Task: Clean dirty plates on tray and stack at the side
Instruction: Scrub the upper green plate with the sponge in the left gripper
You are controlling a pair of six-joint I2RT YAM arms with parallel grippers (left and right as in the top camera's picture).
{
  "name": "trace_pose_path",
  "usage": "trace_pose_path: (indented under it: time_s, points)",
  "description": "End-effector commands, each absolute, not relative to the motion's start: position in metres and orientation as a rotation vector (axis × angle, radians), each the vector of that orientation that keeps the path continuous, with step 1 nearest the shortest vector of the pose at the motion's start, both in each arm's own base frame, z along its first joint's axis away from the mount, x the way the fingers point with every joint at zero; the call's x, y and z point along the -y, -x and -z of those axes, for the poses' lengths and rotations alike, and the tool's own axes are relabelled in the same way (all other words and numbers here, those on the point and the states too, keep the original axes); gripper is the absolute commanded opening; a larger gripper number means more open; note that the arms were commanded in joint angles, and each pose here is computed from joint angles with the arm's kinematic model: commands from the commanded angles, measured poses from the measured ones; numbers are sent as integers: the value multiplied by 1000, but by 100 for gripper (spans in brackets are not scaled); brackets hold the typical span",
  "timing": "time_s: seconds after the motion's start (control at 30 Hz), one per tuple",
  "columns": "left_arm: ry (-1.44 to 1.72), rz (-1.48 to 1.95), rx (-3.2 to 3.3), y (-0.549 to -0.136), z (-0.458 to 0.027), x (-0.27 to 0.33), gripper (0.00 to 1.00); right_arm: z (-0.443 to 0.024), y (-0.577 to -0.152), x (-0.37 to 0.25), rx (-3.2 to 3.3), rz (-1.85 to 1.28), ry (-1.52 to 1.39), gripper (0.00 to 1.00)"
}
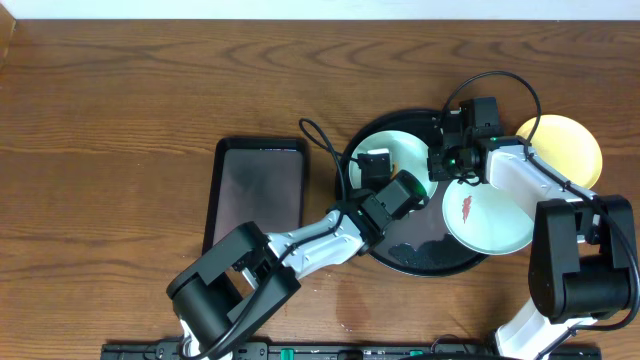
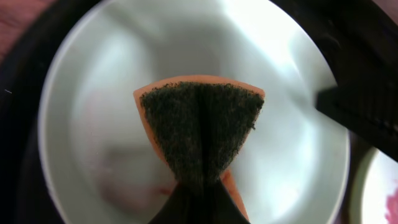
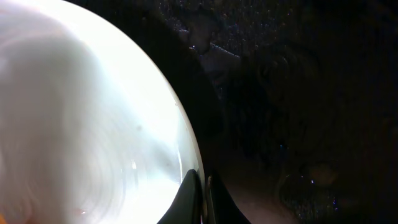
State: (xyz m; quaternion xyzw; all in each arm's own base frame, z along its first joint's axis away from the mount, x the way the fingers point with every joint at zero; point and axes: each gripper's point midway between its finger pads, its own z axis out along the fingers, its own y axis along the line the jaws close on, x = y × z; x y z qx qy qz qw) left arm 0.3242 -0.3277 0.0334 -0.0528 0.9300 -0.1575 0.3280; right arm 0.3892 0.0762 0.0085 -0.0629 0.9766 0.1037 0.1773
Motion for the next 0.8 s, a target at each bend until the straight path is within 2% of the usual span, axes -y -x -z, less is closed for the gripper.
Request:
trace_pose_path:
  time_s: [0.0,0.2,0.4,0.53,0.77]
  points:
    - [211,307,-2410,-340,-23,304,8,-4,-383,-78,-2784,-289,173,1]
    - [267,235,-2326,-378,-32,272,8,-4,-383,-79,-2784,-290,178,1]
    - [302,343,-2233,-411,-52,268,8,-4,-383,-79,-2784,-290,179,1]
    - [269,464,-2256,-410,-54,283,8,-4,-383,-79,-2784,-290,179,1]
    - [129,663,-2371,-379,-47,325,8,-4,-384,-80,-2780,-290,179,1]
